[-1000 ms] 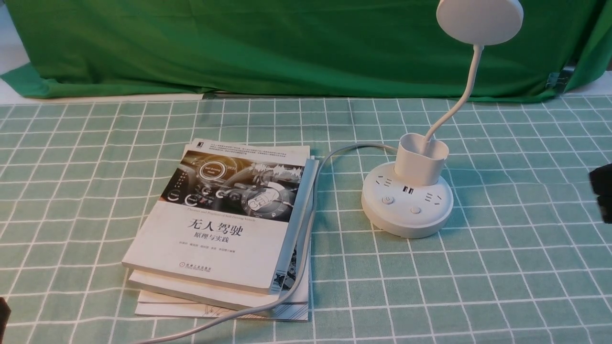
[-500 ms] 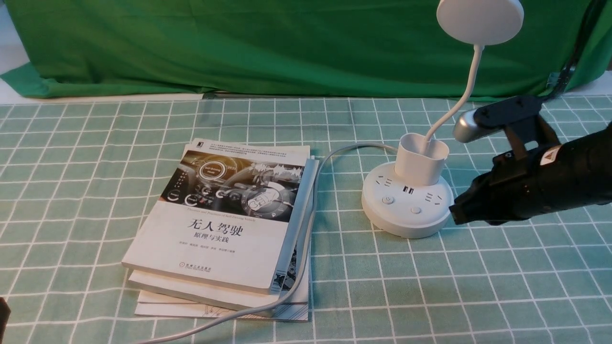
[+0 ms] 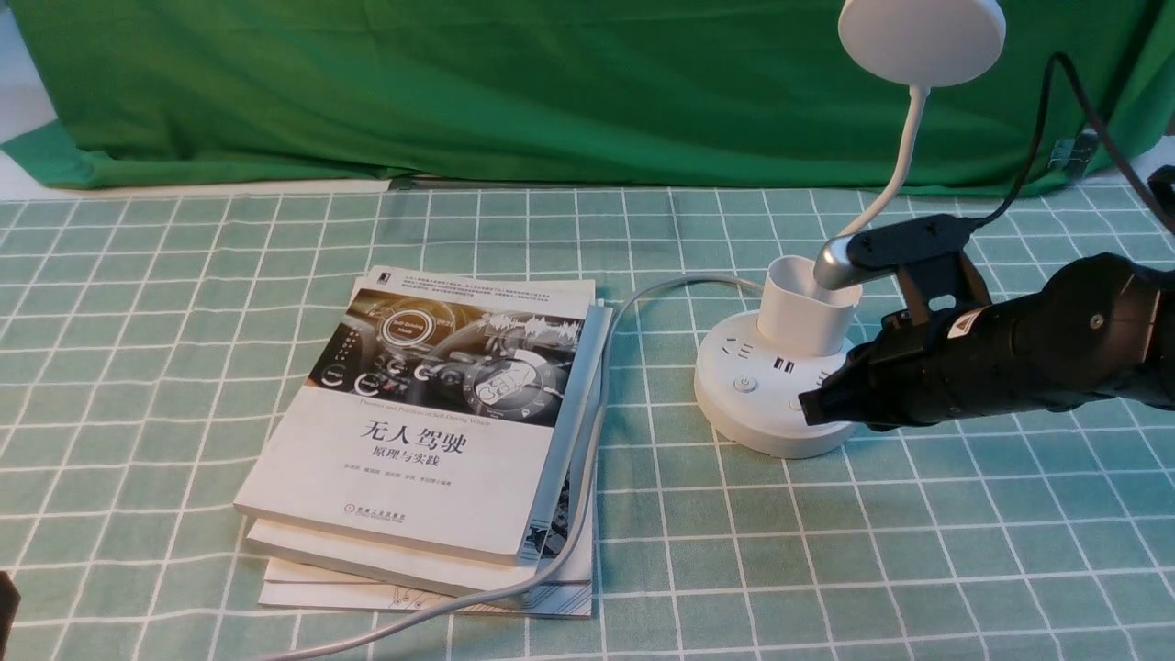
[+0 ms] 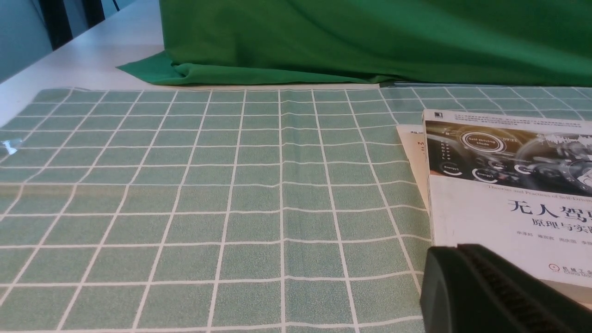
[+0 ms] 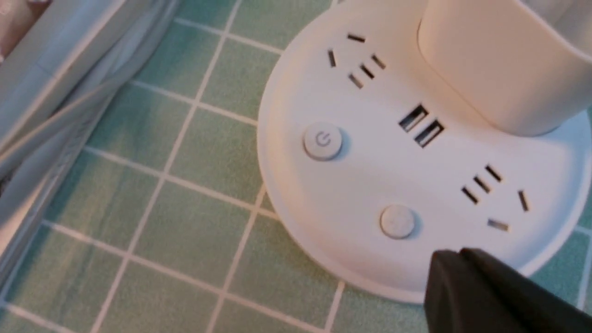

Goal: Turn on the table lamp.
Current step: 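Press the button on the base of the white desk lamp with the right gripper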

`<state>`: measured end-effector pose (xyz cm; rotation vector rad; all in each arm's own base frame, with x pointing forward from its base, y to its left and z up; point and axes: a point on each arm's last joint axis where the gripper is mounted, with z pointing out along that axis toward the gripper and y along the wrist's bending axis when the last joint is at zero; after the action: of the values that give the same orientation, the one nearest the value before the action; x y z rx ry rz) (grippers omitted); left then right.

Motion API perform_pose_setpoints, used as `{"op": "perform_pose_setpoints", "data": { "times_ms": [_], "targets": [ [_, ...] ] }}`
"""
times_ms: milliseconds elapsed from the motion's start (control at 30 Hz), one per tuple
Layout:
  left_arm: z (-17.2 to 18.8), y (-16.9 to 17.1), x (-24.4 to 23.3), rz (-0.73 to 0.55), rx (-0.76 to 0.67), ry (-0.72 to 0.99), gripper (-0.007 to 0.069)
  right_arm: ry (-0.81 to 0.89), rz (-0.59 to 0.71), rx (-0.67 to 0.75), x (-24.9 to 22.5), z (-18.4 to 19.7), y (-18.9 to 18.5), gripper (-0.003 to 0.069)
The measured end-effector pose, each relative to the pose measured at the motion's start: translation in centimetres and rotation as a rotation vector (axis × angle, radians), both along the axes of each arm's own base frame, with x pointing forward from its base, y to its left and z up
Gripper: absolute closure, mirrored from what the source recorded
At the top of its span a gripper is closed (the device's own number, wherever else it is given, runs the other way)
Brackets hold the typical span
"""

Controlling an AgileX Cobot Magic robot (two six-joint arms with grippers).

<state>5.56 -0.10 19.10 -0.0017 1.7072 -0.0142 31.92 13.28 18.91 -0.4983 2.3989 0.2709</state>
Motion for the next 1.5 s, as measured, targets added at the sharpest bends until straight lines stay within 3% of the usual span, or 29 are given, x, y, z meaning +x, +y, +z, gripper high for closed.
{"op": "perform_pose_setpoints", "data": {
  "times_ms": [533,1500],
  "targets": [
    [0.0,0.0,0.0,0.001,0.015,0.000,0.0604,0.011,-0.008,-0.013,2.0,-2.2,0.9,0.0629],
    [0.0,0.0,0.0,0.001,0.015,-0.001,0.0604,0.013,0.002,-0.011,2.5,-2.9,1.9,0.0629]
  ]
}}
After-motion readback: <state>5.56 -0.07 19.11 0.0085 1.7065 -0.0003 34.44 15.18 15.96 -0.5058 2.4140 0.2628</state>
